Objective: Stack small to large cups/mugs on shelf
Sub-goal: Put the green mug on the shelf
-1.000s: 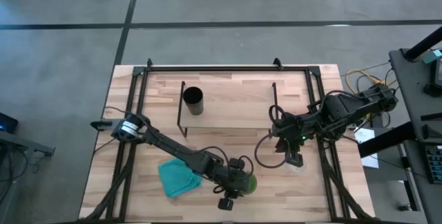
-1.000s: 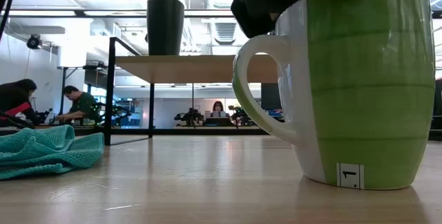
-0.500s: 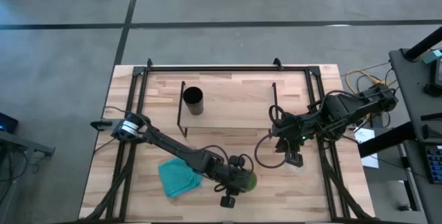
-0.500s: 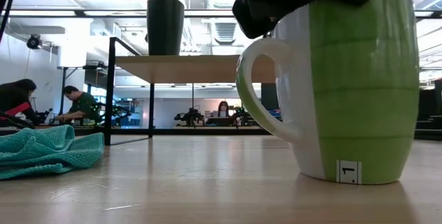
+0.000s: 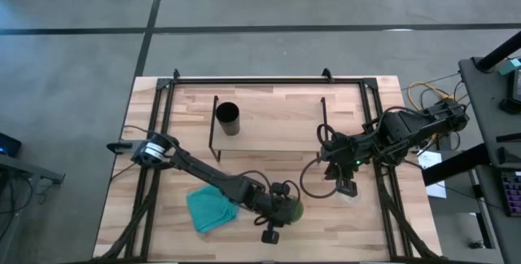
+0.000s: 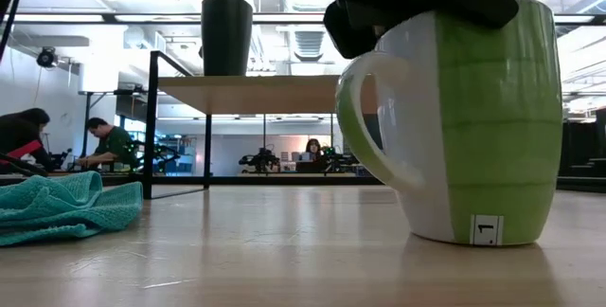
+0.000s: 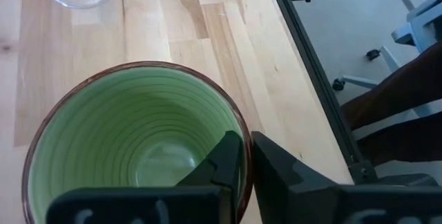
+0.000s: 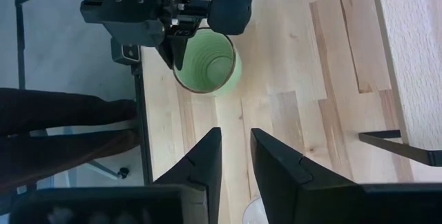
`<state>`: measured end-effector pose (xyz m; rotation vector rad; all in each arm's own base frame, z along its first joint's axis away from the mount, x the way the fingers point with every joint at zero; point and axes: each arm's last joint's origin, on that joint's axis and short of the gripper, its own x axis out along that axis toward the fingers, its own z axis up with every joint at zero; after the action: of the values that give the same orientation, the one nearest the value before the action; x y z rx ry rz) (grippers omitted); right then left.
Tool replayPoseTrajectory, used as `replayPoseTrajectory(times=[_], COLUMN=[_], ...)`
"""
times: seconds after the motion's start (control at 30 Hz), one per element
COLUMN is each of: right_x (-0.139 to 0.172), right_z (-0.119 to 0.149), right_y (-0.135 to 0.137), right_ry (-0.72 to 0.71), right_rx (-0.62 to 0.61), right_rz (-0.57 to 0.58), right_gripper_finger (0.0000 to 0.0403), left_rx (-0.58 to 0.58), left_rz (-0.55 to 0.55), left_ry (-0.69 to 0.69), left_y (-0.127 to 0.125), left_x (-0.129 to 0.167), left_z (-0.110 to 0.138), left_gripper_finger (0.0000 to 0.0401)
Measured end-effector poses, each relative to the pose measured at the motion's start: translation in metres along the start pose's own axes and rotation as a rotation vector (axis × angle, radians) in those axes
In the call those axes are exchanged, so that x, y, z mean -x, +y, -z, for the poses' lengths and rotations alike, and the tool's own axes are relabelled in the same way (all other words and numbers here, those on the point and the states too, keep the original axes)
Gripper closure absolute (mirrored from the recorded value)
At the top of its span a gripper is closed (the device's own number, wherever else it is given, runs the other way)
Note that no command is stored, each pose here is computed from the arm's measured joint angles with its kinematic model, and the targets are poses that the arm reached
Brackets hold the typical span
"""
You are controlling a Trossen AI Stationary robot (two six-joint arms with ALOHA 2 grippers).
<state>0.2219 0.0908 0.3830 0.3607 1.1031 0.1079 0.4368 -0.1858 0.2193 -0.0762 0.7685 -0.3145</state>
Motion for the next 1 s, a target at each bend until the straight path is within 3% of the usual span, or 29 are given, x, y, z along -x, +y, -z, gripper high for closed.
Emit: replayPoseTrajectory(times=[0.43,0.8,1.0], right_x=[0.000,0.000,0.000], right_z=[0.000,0.000,0.000], right_y=[0.000,0.000,0.000], right_ry=[0.000,0.000,0.000], right_rx=[0.000,0.001,0.002], right_rz=[0.000,0.000,0.001], right_gripper_finger=[0.0333,0.0335,0.0330], left_rx=[0.003,0.002,-0.005], left_rz=[-0.035,-0.066,-0.075], left_ry=[-0.022,0.059,0.051], left_y=[-0.001,-0.002,-0.006], left_x=[0.014,0.025,0.039], left_z=[-0.018,-0.023,-0.039], left_gripper_finger=[0.0395,0.0395,0.0395])
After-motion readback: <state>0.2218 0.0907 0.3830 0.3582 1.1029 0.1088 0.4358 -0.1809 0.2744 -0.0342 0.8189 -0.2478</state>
